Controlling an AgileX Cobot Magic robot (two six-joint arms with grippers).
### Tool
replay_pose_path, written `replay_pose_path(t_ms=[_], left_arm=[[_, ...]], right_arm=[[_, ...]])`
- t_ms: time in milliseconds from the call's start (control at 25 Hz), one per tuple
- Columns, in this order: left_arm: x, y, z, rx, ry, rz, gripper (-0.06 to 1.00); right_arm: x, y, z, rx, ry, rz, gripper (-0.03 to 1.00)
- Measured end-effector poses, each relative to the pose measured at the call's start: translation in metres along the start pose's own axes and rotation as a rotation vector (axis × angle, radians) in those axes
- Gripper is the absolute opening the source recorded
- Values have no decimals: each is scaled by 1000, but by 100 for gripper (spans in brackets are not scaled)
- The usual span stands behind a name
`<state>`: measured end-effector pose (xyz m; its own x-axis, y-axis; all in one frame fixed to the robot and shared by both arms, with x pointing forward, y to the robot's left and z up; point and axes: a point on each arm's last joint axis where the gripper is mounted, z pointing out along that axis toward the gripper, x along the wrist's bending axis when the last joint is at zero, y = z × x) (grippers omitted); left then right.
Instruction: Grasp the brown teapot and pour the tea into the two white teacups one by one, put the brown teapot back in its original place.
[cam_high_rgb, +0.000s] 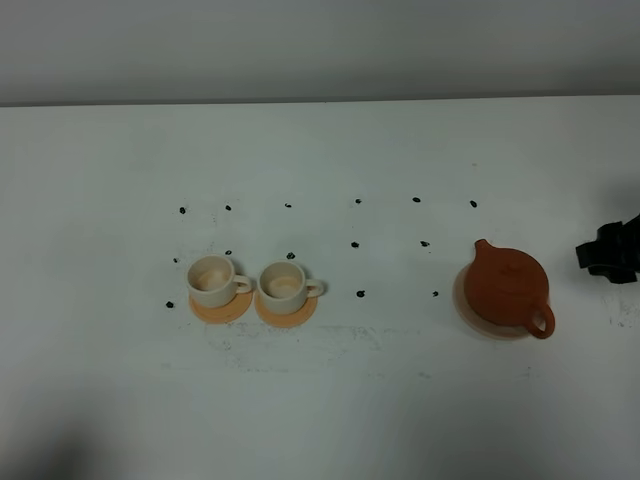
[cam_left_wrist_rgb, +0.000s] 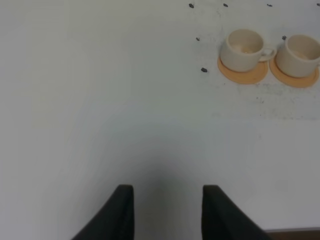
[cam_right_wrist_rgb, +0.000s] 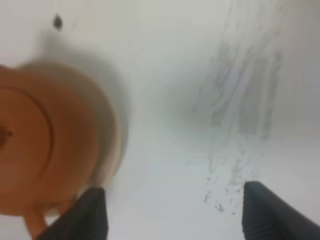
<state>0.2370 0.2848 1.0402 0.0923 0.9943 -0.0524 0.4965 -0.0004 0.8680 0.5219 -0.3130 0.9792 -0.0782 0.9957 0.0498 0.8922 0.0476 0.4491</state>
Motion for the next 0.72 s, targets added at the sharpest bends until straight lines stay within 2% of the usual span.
replay_pose_path(t_ms=[200, 280, 480, 720], left_arm=[[0, 0, 0, 0, 0, 0, 31], [0, 0, 0, 0, 0, 0, 31], [0, 0, 0, 0, 0, 0, 31], [0, 0, 0, 0, 0, 0, 31]], right_arm=[[4, -18, -21, -118, -38, -5, 56], [8, -25, -21, -133, -48, -11, 56], [13, -32, -9, -113, -75, -23, 56], [9, -36, 21, -31, -89, -7, 56]])
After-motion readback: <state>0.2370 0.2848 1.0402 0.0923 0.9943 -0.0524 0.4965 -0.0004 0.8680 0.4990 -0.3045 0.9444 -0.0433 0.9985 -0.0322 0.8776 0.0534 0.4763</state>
